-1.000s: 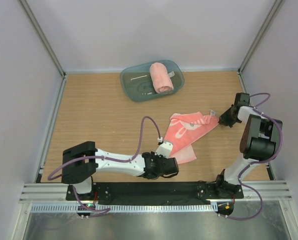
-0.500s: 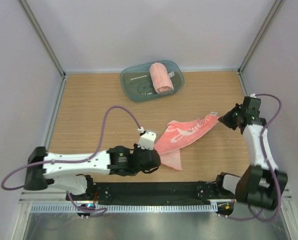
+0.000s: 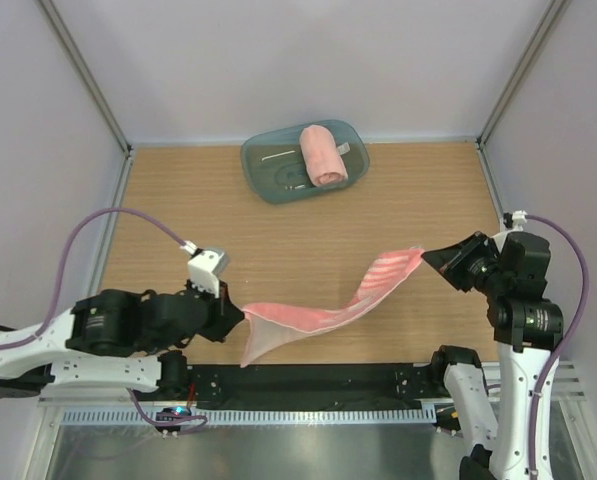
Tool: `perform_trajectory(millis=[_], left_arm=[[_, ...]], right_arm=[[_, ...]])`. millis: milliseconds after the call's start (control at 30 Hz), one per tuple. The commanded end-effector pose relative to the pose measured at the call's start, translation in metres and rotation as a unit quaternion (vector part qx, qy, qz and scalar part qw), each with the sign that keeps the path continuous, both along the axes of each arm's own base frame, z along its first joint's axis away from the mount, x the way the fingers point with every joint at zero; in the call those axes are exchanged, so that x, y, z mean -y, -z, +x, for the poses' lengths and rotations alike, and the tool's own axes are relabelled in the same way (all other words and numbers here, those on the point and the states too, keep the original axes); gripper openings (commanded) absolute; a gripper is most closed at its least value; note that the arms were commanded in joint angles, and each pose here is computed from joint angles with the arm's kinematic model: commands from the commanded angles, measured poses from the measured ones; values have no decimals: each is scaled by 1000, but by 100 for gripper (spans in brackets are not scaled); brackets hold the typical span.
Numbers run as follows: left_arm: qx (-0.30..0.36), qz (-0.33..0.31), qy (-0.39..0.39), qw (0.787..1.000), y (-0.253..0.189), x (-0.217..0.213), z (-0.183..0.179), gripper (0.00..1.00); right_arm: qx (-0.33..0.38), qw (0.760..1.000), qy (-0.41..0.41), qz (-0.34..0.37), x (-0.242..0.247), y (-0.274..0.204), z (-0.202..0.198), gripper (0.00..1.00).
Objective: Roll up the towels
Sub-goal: Flatten the towel
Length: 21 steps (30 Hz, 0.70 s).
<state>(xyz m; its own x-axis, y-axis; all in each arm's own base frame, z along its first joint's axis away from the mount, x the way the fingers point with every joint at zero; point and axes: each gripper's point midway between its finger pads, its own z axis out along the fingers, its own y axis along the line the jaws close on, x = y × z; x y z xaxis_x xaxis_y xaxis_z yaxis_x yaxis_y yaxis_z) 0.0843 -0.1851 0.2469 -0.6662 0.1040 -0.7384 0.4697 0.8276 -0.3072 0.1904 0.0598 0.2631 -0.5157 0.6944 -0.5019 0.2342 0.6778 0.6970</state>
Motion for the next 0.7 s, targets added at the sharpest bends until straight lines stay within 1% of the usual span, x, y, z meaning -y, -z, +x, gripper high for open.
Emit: perform_trajectory(millis=[0,67,100,133,167,200,267,300,333,433,567,600,667], left_arm=[[14,-46,32,998,-28,-5,-6,0],[17,-57,36,998,-38,-7,-6,0],[15,-55,35,998,-40,-8,-7,0],[14,-56,34,998,-42,-10,-7,0],[15,-49,28,998,-42,-17,-6,0],[16,-51,20,998,-42,-23,-5,0],[17,-44,4,999,-35,-33,-2,0],[19,-52,1,998,-37,-39,-1,0],[20,-59,-3,998,-37,-42,-1,0],[24,-76,-7,997,-41,-49,0,0],[29,-84,16,996,-44,-44,-4,0],[30,-77,18,996,-41,-42,-3,0],[36,-63,17,997,-37,-39,-1,0]], right_arm=[[5,992,-26,123,-28,-22,16,1],[2,990,-30,138,-30,-26,25,1],[15,992,-30,124,-28,-38,24,1],[5,994,-12,108,-22,-36,19,1],[13,996,0,89,-17,-41,14,1],[33,997,4,66,-13,-57,7,1],[25,998,7,52,-11,-58,-6,1],[26,999,2,40,-11,-62,-10,1],[7,999,1,38,-11,-56,-18,1],[-7,1000,17,5,-3,-50,-31,1],[22,996,67,-47,17,-66,-47,1],[35,994,84,-61,24,-76,-51,1],[36,992,96,-75,30,-80,-53,1]])
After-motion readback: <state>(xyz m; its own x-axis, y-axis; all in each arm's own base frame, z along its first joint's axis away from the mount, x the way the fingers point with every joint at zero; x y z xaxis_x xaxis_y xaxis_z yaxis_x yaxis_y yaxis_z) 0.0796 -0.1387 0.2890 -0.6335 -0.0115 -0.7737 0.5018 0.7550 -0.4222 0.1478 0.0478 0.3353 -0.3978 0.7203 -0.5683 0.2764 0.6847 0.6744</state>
